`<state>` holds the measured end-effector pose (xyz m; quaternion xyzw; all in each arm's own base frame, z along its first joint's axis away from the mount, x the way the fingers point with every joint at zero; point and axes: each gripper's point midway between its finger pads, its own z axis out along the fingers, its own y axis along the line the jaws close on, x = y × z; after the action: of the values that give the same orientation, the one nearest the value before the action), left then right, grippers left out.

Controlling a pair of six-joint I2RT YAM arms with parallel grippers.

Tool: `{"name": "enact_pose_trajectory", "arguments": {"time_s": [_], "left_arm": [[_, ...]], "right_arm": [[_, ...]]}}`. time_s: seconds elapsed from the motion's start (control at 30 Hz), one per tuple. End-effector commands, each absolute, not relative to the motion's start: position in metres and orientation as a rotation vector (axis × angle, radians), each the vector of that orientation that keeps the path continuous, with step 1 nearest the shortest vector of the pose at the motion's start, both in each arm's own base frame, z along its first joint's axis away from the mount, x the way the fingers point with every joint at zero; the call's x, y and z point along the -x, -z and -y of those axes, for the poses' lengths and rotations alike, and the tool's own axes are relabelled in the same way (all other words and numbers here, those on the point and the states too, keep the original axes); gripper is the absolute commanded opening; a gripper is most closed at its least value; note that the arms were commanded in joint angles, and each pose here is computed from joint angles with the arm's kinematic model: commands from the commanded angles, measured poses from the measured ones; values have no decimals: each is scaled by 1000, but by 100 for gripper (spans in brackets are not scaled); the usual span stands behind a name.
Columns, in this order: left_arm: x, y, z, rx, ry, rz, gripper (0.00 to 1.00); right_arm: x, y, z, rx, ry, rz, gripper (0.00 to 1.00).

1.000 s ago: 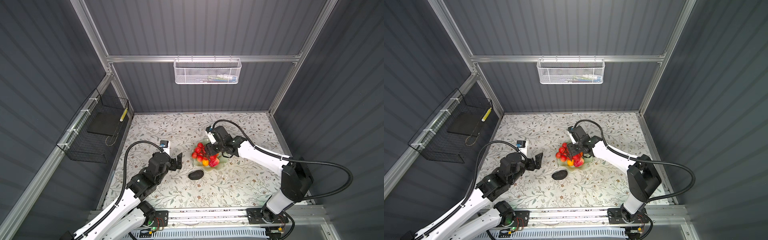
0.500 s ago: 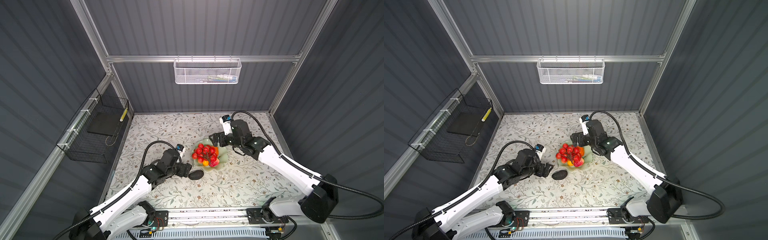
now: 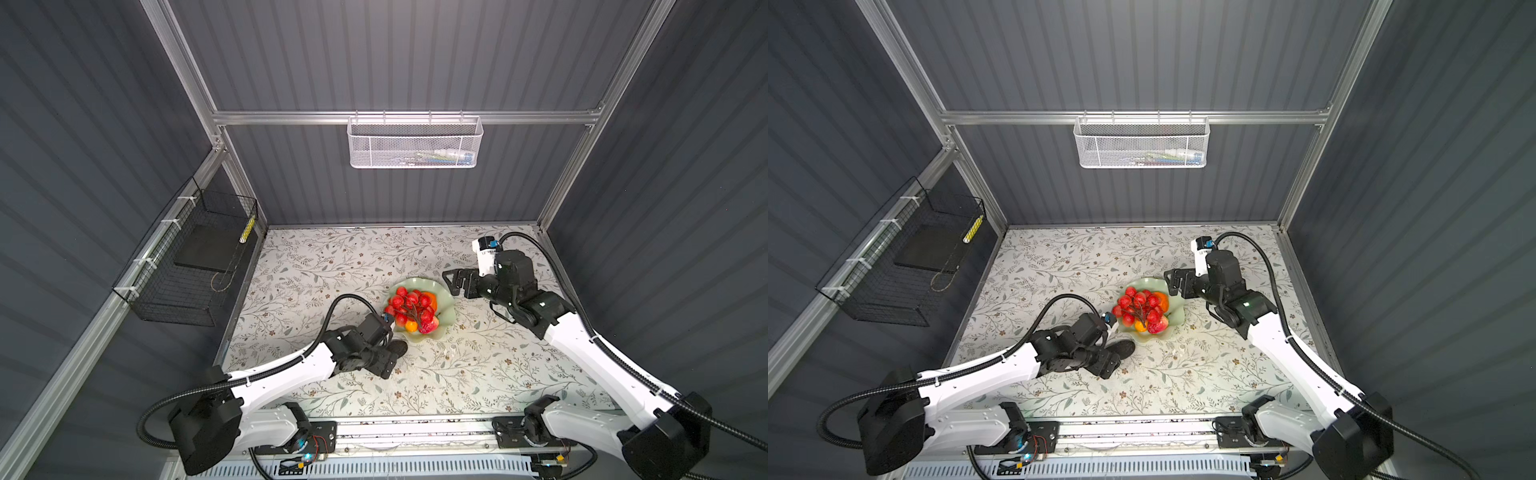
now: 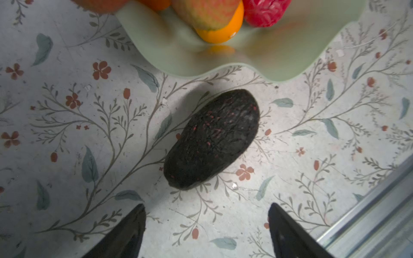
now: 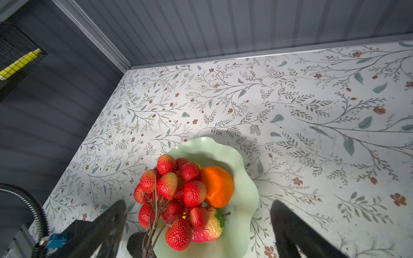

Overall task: Place and organize the fake fruits in the fruit bowl
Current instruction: 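Release the bunch into the bowl while the left gripper reaches the avocado, then grasp the dark avocado with the left gripper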

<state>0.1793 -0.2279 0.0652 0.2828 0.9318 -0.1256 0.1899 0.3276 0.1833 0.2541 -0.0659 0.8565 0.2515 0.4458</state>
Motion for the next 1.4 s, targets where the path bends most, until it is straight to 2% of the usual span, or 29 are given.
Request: {"name": "enact_pose_trajectory", "arguments": {"time_s": [0.0,0.17,0.37,0.53,0.67,0.83,1.03,1.23,1.37], "left_arm": [[-198,-75,241,-805,331,-2549,87],[-212,-64,245,-820,250,-2545,88],[-216,-55,258,-864,277,-2541,86],[-211,-43,262,-892,295,-2577,73],[-204,-36,261,-904,315,-2610,56],[-191,-36,258,-910,362,-2647,39],[-179,-65,241,-855,398,-2625,38],[-184,-134,231,-781,444,-2451,38],[-198,-186,242,-782,464,-2331,38]], "right_arm": [[-325,-251,-184,160,-657,-2124,99],[-320,-258,-178,158,-664,-2095,99],[-321,-255,-174,152,-661,-2097,99],[-322,-252,-172,144,-668,-2102,99],[-323,-249,-171,137,-666,-2108,99],[-324,-249,-171,131,-672,-2105,99],[-326,-249,-171,122,-678,-2103,99],[-327,-250,-171,110,-695,-2099,99],[-327,-254,-168,96,-685,-2088,99]]}}
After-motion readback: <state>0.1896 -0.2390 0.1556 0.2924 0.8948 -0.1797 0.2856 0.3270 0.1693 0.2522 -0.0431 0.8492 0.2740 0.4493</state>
